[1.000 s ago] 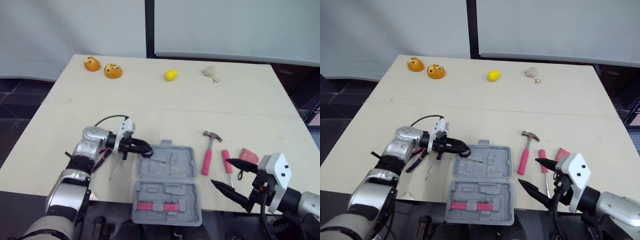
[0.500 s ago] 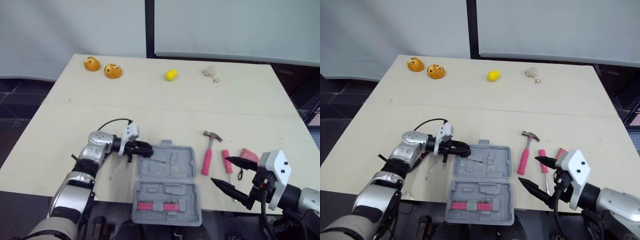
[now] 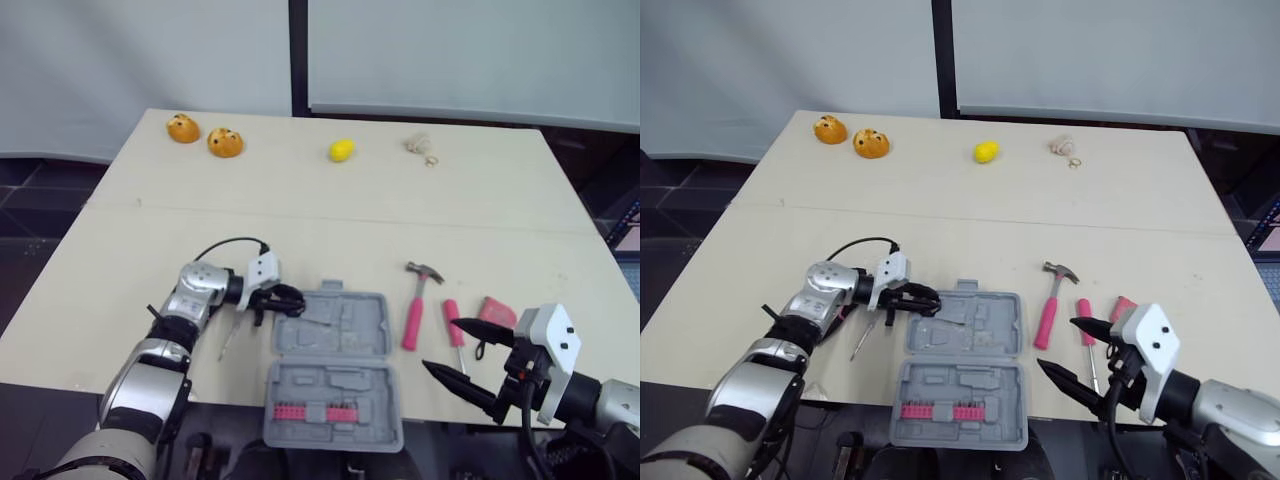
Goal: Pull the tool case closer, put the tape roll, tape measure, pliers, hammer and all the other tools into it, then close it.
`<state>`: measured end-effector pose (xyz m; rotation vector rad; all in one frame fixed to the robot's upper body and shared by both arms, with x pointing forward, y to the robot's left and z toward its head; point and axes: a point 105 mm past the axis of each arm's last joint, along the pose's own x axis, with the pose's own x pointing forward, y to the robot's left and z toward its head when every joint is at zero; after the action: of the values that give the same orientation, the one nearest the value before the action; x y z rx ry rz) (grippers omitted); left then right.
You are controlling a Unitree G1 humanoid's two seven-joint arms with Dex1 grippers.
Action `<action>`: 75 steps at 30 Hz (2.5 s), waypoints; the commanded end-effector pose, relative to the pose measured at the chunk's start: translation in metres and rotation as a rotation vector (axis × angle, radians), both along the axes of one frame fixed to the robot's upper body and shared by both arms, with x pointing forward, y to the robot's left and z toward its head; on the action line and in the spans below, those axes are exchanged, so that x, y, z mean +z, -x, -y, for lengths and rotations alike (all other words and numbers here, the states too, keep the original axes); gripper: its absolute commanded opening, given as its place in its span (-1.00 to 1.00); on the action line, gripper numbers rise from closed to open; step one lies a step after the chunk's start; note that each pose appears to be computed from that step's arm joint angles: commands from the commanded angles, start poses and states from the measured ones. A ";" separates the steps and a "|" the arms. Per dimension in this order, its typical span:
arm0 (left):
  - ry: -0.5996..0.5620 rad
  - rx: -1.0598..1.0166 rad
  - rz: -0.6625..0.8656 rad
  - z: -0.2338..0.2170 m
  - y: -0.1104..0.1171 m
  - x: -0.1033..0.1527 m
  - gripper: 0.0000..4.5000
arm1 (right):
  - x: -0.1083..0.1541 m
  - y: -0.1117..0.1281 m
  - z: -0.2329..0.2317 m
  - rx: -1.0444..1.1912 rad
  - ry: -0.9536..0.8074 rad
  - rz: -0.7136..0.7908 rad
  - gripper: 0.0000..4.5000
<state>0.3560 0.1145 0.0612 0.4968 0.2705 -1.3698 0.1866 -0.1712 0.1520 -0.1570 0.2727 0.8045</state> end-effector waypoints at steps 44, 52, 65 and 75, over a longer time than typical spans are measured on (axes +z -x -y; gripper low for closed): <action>0.067 1.229 0.030 -0.320 0.150 0.044 0.99 | -0.004 0.019 0.237 -0.523 0.270 -0.152 1.00; 0.060 1.143 0.046 -0.303 0.130 0.047 0.99 | -0.005 0.020 0.234 -0.538 0.255 -0.113 1.00; 0.051 0.956 0.055 -0.269 0.092 0.061 0.99 | -0.009 0.032 0.202 -0.528 0.230 -0.080 1.00; 0.133 0.544 -0.009 -0.182 0.074 0.100 0.99 | -0.003 0.022 0.116 -0.469 0.106 0.006 1.00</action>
<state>0.2832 0.3085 0.1451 0.2512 0.3238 -0.7844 0.1631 -0.2988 0.1442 -0.1895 0.3493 0.3123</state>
